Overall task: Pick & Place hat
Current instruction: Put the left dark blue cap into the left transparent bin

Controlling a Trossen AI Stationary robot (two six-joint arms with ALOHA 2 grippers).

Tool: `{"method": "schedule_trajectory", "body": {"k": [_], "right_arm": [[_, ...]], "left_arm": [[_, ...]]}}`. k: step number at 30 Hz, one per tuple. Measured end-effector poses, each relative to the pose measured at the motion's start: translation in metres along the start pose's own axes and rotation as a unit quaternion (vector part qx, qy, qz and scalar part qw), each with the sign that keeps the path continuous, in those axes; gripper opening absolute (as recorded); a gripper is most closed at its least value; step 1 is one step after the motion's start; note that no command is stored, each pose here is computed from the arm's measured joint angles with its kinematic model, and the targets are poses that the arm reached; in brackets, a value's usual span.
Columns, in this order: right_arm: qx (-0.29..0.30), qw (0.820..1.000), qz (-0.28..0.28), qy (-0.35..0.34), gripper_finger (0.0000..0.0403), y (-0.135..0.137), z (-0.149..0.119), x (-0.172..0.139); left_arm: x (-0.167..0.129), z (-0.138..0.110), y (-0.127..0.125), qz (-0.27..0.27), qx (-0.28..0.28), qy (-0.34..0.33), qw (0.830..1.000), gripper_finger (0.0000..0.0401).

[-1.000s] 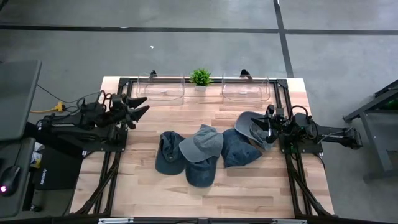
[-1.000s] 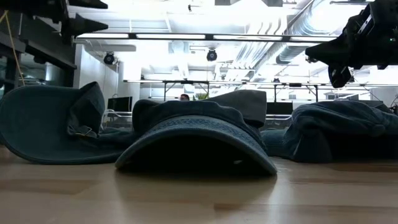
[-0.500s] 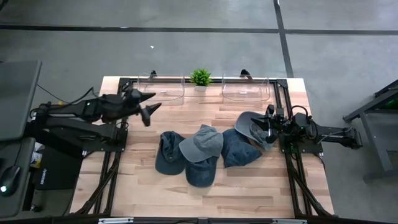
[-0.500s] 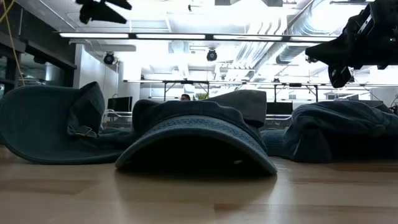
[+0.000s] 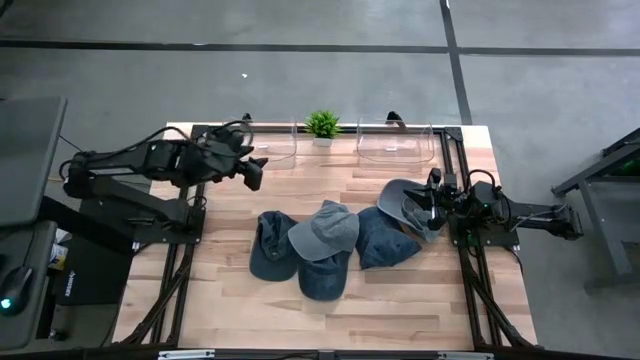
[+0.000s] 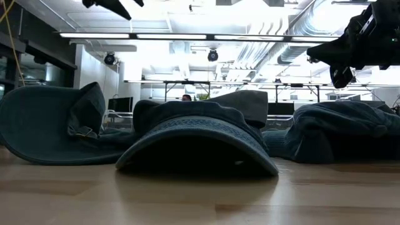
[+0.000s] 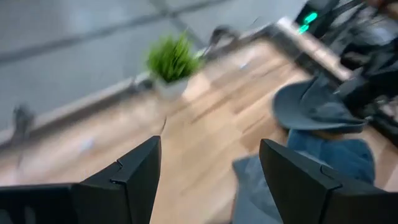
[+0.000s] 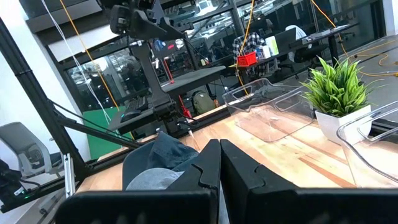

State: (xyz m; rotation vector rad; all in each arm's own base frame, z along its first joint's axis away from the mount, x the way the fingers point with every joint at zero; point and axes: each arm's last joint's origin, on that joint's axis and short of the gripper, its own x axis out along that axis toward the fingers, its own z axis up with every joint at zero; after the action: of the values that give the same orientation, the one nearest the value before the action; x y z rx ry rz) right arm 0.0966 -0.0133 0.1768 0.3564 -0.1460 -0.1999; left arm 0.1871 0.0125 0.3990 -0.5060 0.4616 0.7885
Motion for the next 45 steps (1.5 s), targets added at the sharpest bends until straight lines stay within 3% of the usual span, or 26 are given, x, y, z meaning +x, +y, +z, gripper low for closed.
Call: {"method": "schedule_trajectory", "body": {"k": [6, 12, 18, 27, 31, 39, 45], "right_arm": [[0.0, 1.0, 0.0, 0.0, 0.0001, 0.0, 0.0, 0.0], [0.0, 1.0, 0.0, 0.0, 0.0001, 0.0, 0.0, 0.0], [0.0, 1.0, 0.0, 0.0, 0.0001, 0.0, 0.0, 0.0], [0.0, 1.0, 0.0, 0.0, 0.0001, 0.0, 0.0, 0.0], [0.0, 1.0, 0.0, 0.001, 0.0001, 0.0, 0.0, 0.0], [0.0, 1.0, 0.0, 0.0, 0.0001, 0.0, 0.0, 0.0], [0.0, 1.0, -0.001, 0.002, 0.0001, 0.0, 0.0, 0.0]], "left_arm": [[0.008, -0.002, -0.011, 0.068, -0.104, 0.128, 0.984, 0.0248], [0.02, -0.014, -0.019, 0.088, -0.164, 0.222, 0.957, 0.0248], [0.037, -0.027, -0.026, 0.138, -0.15, 0.285, 0.937, 0.0248], [0.044, -0.059, -0.04, 0.141, -0.065, 0.31, 0.938, 0.025], [0.053, -0.083, -0.042, 0.141, -0.084, 0.309, 0.937, 0.0273], [0.074, -0.124, -0.034, 0.119, -0.126, 0.33, 0.928, 0.0356], [0.092, -0.153, -0.027, 0.096, -0.146, 0.369, 0.913, 0.0371]]}}
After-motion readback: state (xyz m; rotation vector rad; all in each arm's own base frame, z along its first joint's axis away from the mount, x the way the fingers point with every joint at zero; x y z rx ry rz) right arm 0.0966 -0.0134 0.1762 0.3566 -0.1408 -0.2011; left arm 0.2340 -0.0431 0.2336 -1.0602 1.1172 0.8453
